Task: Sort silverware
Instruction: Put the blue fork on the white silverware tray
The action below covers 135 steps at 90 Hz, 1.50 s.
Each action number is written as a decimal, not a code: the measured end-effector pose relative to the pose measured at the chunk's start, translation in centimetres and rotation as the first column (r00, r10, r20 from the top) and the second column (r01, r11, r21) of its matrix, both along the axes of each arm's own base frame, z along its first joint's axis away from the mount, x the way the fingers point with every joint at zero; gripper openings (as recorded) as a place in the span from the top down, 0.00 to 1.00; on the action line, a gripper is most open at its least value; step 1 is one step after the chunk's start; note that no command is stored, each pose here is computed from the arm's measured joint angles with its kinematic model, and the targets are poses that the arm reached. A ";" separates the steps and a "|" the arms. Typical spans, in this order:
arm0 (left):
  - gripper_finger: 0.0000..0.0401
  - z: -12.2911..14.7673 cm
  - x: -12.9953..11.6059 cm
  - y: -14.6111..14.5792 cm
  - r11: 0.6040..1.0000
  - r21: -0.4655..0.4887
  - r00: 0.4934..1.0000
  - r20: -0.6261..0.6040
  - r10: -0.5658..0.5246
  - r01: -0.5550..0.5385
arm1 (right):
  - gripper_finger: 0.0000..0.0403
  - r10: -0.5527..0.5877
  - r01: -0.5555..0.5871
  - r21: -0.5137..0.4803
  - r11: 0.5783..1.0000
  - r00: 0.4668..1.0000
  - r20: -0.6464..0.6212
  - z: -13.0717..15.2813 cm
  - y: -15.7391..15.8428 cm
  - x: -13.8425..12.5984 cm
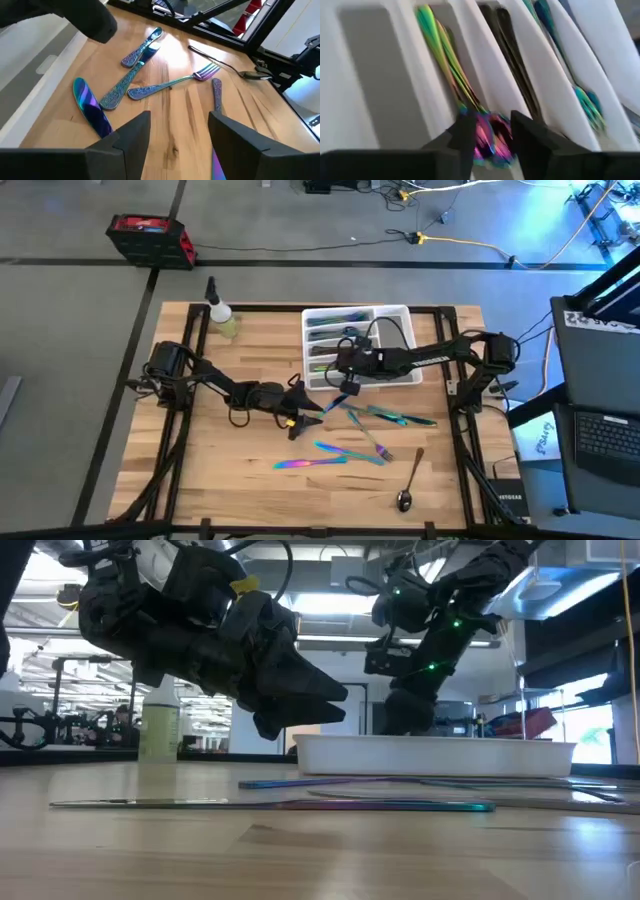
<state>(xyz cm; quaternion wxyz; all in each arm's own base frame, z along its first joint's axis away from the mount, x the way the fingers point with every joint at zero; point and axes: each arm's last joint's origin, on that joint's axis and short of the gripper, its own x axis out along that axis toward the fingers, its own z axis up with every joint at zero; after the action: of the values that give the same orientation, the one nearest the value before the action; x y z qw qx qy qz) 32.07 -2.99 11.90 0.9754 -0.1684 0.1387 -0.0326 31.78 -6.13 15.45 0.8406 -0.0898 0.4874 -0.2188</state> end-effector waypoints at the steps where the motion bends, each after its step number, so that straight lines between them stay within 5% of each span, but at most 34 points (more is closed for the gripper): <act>1: 0.54 0.0 0.0 0.0 1.000 -0.002 1.000 0.000 -0.001 0.001 | 0.71 -0.002 0.002 -0.001 1.000 1.000 -0.009 0.1 0.1 0.0; 14: 0.54 0.0 0.0 -0.2 1.000 -0.013 1.000 -0.002 -0.021 0.021 | 0.63 0.022 -0.021 0.032 0.999 0.999 -0.045 3.0 2.2 0.1; 31: 0.54 -0.5 -0.2 -0.5 0.999 0.021 0.998 -0.050 -0.040 0.041 | 0.61 0.076 -0.095 0.266 0.959 0.994 0.079 7.5 8.7 0.5; 43: 0.54 -0.8 -0.3 -0.7 0.997 0.008 0.994 -0.087 -0.070 0.071 | 0.62 0.099 -0.092 0.349 0.933 0.995 -0.001 5.3 14.9 -2.0; 52: 0.54 -1.1 -0.5 -1.0 0.992 -0.001 0.984 -0.122 -0.126 0.127 | 0.62 -0.014 0.032 0.349 0.936 0.999 -0.052 2.8 18.5 -5.2; 66: 0.54 -1.5 -0.7 -1.3 0.989 0.003 0.976 -0.160 -0.145 0.148 | 0.62 -0.211 0.155 0.395 0.906 0.972 0.102 0.6 22.1 -8.6; 87: 0.54 -1.4 -0.6 -0.9 0.990 0.032 0.981 -0.144 -0.130 0.136 | 0.62 -0.413 0.302 0.443 0.844 0.893 0.178 -3.9 21.5 -10.2; 106: 0.54 -1.4 -0.6 -0.8 0.992 0.019 0.982 -0.149 -0.120 0.124 | 0.63 -0.397 0.290 0.439 0.850 0.901 0.175 -5.4 20.9 -9.9; 128: 0.54 -1.4 -0.6 -1.0 0.992 0.017 0.980 -0.155 -0.122 0.126 | 0.95 -0.329 0.234 0.401 0.886 0.926 0.186 -5.0 21.1 -9.3; 135: 0.54 -1.4 -0.6 -1.0 0.992 0.019 0.981 -0.156 -0.118 0.122 | 0.97 -0.307 0.222 0.402 0.888 0.938 0.161 -4.6 20.9 -8.6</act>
<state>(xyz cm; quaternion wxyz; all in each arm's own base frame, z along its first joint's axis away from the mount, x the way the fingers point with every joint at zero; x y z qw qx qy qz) 31.44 -3.97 10.46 0.9603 -0.1476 0.2241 -0.0763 23.19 14.77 10.85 0.8528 0.1660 0.4318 -0.2424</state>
